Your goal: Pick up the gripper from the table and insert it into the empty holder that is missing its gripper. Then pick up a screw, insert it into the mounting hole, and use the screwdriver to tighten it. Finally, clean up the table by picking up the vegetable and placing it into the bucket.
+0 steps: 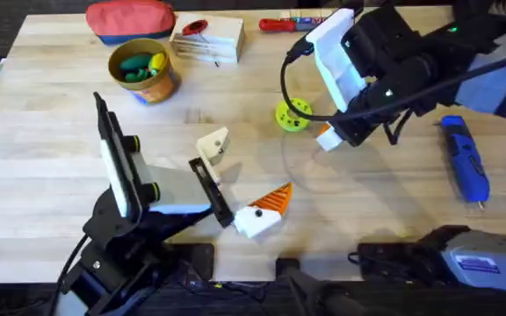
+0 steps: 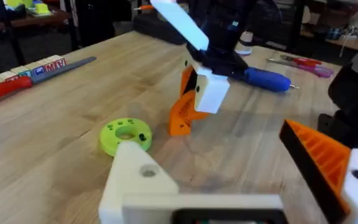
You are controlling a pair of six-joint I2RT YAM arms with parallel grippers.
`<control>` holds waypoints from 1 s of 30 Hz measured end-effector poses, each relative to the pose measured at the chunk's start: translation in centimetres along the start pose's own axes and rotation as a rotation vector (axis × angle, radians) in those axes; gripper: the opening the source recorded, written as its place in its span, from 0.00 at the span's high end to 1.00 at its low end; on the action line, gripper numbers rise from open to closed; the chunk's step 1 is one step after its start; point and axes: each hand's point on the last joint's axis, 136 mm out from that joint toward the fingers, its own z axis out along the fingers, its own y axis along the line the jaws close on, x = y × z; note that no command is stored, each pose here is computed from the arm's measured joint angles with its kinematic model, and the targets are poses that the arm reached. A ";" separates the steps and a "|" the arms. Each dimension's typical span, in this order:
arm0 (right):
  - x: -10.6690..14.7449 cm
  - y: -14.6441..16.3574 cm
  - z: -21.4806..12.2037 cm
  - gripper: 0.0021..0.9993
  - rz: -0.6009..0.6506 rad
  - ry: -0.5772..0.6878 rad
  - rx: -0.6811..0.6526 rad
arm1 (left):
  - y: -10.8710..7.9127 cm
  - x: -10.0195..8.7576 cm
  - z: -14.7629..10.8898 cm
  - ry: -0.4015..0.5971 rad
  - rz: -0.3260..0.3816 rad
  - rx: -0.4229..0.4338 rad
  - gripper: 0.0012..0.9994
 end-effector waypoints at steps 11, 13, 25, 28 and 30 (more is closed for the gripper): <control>0.2 0.0 0.0 0.88 0.004 0.008 0.001 | 0.0 0.0 0.0 0.000 0.000 0.000 0.01; 0.2 0.0 0.0 0.96 0.007 0.008 0.002 | 0.0 0.0 0.0 0.000 0.000 0.000 0.01; 0.7 0.1 -1.7 1.00 0.014 0.053 -0.009 | 0.0 0.0 0.0 0.000 0.000 0.000 0.01; -0.2 -0.2 -4.0 1.00 0.033 0.018 0.000 | 0.0 0.0 0.0 0.000 0.000 0.000 0.01; -0.5 -0.3 -6.2 1.00 0.042 -0.024 0.009 | 0.0 0.0 0.0 0.000 0.000 0.000 0.01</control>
